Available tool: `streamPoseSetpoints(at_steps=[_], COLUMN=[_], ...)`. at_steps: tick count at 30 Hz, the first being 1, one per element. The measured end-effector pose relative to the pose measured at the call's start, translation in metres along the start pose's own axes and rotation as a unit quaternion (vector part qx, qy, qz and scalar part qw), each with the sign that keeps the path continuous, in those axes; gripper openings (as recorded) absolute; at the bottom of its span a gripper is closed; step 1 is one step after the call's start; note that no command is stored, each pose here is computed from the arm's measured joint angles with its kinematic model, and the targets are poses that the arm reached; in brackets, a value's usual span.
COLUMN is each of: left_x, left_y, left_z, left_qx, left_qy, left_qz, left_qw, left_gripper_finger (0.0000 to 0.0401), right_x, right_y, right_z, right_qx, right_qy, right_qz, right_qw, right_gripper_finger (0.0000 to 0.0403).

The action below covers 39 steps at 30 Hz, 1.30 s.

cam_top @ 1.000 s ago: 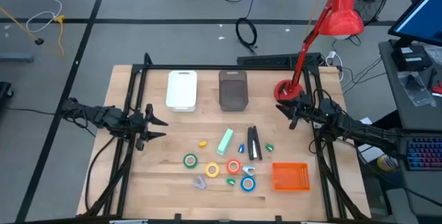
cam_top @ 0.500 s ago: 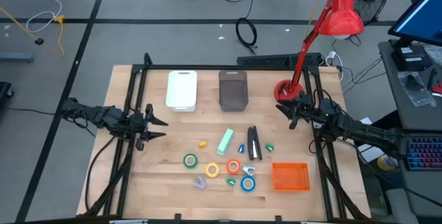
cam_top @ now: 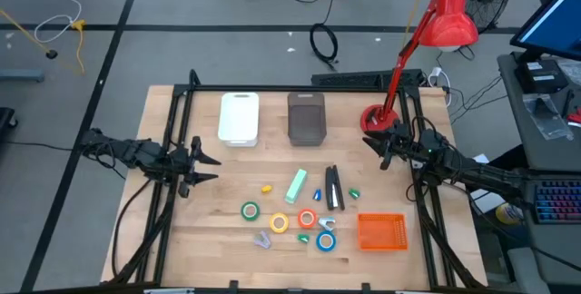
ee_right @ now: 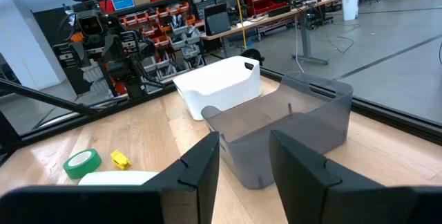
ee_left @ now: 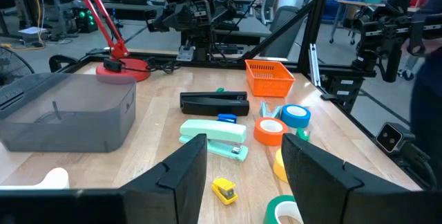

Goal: Pick and place Stapler, Stapler remover, tape

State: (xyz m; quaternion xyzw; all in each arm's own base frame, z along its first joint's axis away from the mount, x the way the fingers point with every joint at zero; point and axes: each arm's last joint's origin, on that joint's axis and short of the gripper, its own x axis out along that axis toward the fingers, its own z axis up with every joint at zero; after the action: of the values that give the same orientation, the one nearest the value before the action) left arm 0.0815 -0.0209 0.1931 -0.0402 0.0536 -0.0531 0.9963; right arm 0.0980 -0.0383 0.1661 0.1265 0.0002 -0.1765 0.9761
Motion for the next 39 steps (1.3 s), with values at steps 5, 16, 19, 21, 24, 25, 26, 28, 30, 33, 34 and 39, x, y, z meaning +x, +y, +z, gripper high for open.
streamPoseSetpoints(at_steps=[5,16,19,21,24,25,26,28,30,33,34,39], left_x=[0.0,0.0,0.0,0.0,0.0,0.0,0.0,0.0,0.0,0.0,0.0,-0.0001], left_y=[0.0,0.0,0.0,0.0,-0.0001,0.0,0.0,0.0,0.0003,0.0007,0.0007,0.0004], left_z=[0.0,0.0,0.0,0.0,0.0007,0.0007,0.0006,0.0006,0.0007,0.0008,0.0009,0.0037], left_qx=[0.0,0.0,0.0,0.0,-0.001,-0.001,-0.001,0.001,0.032,0.079,0.088,0.094], left_qy=[0.0,0.0,0.0,0.0,-0.003,-0.003,-0.003,-0.003,-0.004,-0.004,-0.004,-0.019], left_qz=[0.0,0.0,0.0,0.0,0.0,0.0,0.0,0.0,0.005,0.012,0.013,0.014], left_qw=[1.0,1.0,1.0,1.0,1.0,1.0,1.0,1.0,0.999,0.997,0.996,0.995], left_gripper_finger=[0.0189,0.0189,0.0189,0.0189,0.0189,0.0189,0.0189,0.0189,0.0189,0.0189,0.0189,0.0189], right_x=[0.0,0.0,0.0,0.0,0.0,-0.0001,-0.0001,-0.0002,-0.0003,-0.0004,-0.0003,-0.0003], right_y=[0.0001,0.0003,0.0003,0.0003,0.0008,0.001,0.0011,0.0017,0.0018,0.0019,0.0019,0.002], right_z=[0.0006,0.0011,0.0011,0.0011,0.0029,0.0036,0.0044,0.0067,0.0077,0.0081,0.0081,0.0081], right_qx=[0.0,0.0,0.0,0.0,0.0,0.003,0.011,0.036,0.071,0.128,0.142,0.179], right_qy=[-0.003,-0.006,-0.006,-0.006,-0.015,-0.019,-0.023,-0.034,-0.04,-0.041,-0.041,-0.04], right_qz=[0.001,0.002,0.002,0.002,0.004,0.005,0.006,0.01,0.011,0.014,0.014,0.017], right_qw=[1.0,1.0,1.0,1.0,1.0,1.0,1.0,0.999,0.997,0.991,0.989,0.983], right_gripper_finger=[0.0118,0.0118,0.0118,0.0118,0.0118,0.0118,0.0118,0.0118,0.0118,0.0118,0.0118,0.0118])
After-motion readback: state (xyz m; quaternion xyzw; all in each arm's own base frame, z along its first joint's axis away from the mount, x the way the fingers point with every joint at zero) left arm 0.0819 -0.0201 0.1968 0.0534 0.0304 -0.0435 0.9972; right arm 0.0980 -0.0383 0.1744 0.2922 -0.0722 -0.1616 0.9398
